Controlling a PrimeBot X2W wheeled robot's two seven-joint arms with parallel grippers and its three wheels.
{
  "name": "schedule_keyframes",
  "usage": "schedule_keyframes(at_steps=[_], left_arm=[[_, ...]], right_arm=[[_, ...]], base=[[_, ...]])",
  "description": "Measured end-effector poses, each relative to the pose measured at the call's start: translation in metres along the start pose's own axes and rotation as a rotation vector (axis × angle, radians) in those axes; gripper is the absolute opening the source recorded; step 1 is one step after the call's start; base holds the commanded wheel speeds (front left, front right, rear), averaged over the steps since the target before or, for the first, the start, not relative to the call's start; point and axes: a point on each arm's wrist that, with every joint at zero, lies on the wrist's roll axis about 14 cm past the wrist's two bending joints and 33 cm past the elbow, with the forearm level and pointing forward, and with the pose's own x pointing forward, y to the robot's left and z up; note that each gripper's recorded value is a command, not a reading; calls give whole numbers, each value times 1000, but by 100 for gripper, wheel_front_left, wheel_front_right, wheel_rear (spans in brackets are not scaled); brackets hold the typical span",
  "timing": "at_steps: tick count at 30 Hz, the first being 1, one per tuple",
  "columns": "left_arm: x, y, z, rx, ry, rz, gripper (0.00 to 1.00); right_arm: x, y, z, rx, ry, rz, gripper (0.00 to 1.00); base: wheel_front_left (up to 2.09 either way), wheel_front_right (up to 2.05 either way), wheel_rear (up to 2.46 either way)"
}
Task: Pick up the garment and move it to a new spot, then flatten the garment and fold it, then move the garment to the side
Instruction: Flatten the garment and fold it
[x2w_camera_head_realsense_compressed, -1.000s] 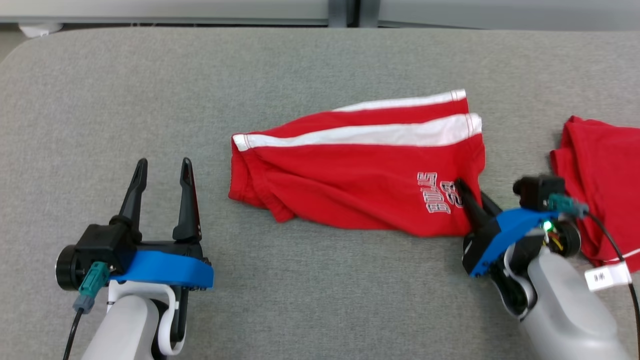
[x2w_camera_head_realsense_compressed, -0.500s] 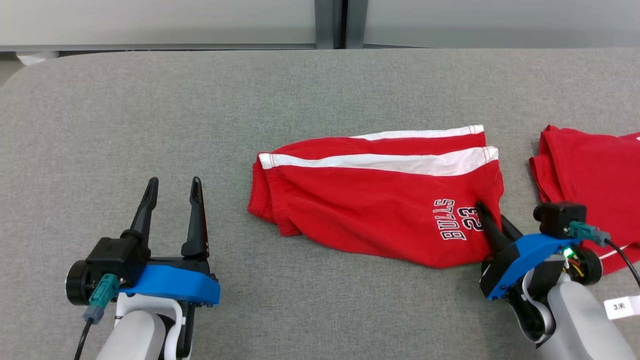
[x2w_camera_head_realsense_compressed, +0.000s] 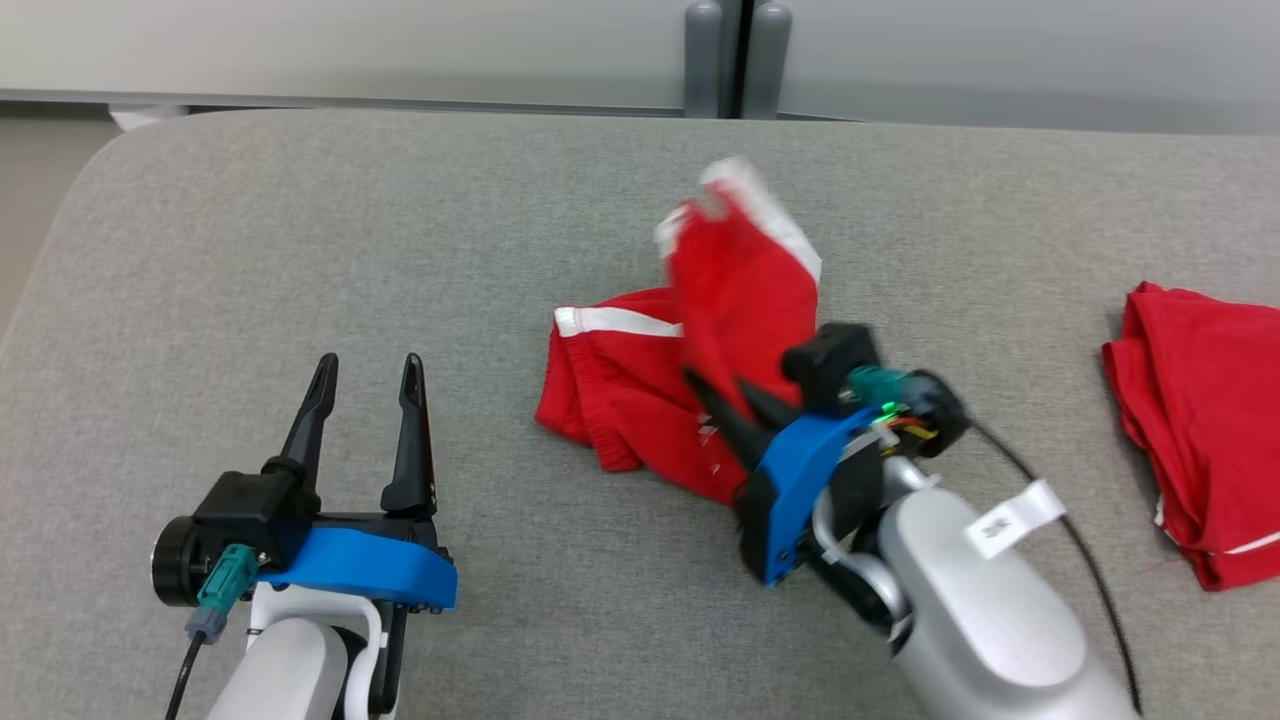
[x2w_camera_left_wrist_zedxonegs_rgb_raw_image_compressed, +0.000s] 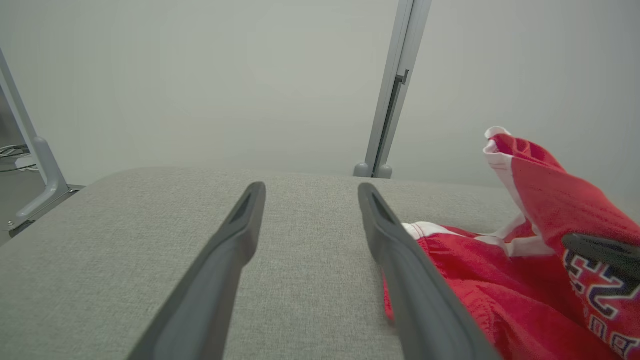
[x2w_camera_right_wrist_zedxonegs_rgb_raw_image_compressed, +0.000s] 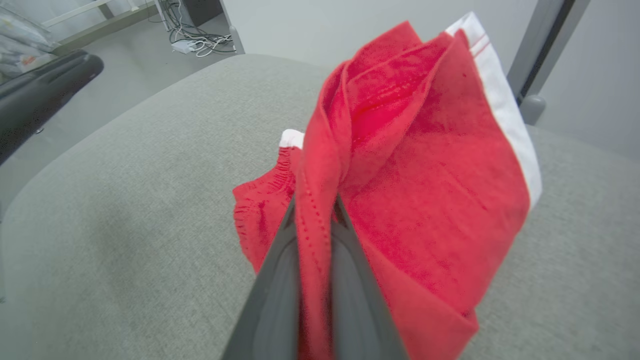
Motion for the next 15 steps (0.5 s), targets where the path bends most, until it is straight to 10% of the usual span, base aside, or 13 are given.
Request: schedule_keyframes(at_steps=[5,7,8,15], left_arm=[[-4,8,-5,-8,15,31,100],[-4,11,-7,-8,20,41,100],[-4,12,-9,-8,22,43,100],[-1,12,-14,-10,32,44,100]], right_arm=[[10,51,-28,22,69,156,0],[12,65,-34,32,73,201,47],[12,69,-37,30,77,213,100],[14,66,-20,9,-50,210,100]], base=[[0,0,0],[0,0,0],[0,0,0],[0,0,0]])
